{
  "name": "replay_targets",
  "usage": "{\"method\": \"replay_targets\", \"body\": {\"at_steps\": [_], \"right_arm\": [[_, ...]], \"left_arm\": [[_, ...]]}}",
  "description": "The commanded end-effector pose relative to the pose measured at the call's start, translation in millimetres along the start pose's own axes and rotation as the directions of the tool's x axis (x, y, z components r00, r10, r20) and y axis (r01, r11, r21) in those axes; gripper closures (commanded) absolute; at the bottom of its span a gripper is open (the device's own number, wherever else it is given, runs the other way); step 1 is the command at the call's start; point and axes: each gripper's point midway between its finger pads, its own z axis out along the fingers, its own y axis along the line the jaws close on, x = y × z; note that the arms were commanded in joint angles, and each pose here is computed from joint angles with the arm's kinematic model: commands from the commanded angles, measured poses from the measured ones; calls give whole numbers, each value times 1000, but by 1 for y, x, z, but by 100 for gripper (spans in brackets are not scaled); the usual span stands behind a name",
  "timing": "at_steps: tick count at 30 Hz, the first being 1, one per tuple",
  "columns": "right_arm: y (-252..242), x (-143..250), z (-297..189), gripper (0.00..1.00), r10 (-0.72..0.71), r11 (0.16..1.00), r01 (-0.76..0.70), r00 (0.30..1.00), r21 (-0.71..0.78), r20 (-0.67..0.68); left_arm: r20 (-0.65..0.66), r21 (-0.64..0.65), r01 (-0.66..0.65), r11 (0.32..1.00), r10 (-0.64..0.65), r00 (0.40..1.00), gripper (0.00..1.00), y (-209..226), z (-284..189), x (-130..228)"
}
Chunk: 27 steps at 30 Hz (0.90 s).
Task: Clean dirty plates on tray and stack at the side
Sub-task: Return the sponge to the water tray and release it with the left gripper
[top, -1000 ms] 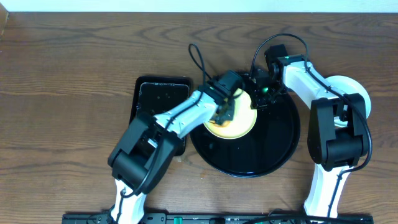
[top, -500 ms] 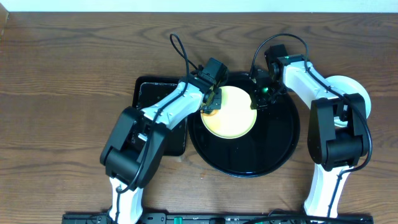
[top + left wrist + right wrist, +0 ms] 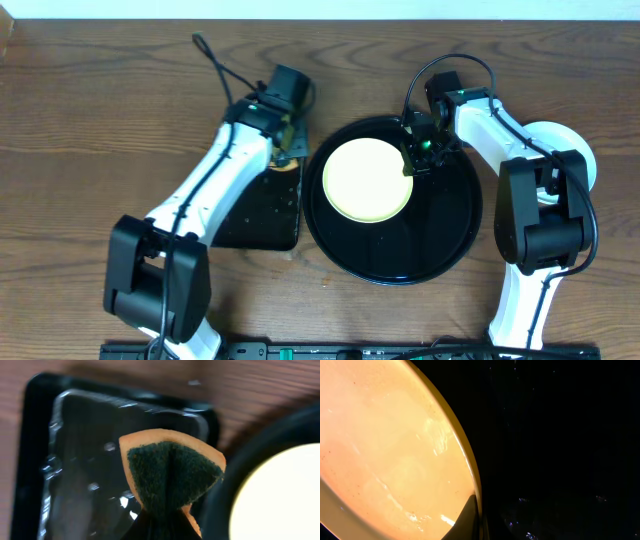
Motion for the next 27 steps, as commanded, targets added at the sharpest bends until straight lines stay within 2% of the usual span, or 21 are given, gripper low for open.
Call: {"method": "replay_targets", "body": {"at_steps": [1, 2, 5, 9, 12, 20, 21, 22, 23, 25, 27], "right_arm": [[-9, 7, 3, 95, 5, 998, -4, 999, 56, -31], [-8, 8, 4, 91, 5, 999, -4, 999, 51, -32], [-3, 9, 6, 90, 2, 1000, -1, 999, 30, -34], [-3, 12, 10, 94, 0, 1000, 1, 999, 29, -41], [-3, 11, 10, 98, 0, 1000, 1, 999, 30, -39], [-3, 11, 10, 99, -1, 1000, 2, 999, 30, -36], [-3, 11, 10, 99, 0, 1000, 2, 999, 30, -36], [-3, 11, 10, 99, -1, 1000, 2, 999, 30, -36], [-3, 11, 10, 99, -1, 1000, 2, 999, 30, -37], [-3, 11, 10, 99, -1, 1000, 2, 999, 30, -36], [-3, 11, 10, 99, -1, 1000, 2, 999, 30, -35]], "left_arm": [[-20, -8, 85, 996, -85, 996, 92, 21, 2, -4], [-33, -8, 97, 995, -98, 995, 92, 25, 6, -2], [-72, -26, 106, 994, -107, 992, 92, 39, 18, 6], [-124, -39, 39, 998, -44, 991, 93, 48, 36, 23], [-159, 3, -32, 999, 33, 987, 92, 43, 52, 35], [-244, -10, -97, 995, 92, 965, 92, 48, 90, 58], [-249, -12, -98, 995, 92, 964, 90, 48, 91, 59], [-253, -13, -98, 995, 92, 963, 83, 48, 93, 60], [-253, -13, -98, 995, 92, 963, 71, 48, 93, 60], [-245, -11, -97, 995, 92, 965, 57, 47, 93, 58], [-228, -6, -96, 995, 92, 969, 50, 45, 88, 51]]}}
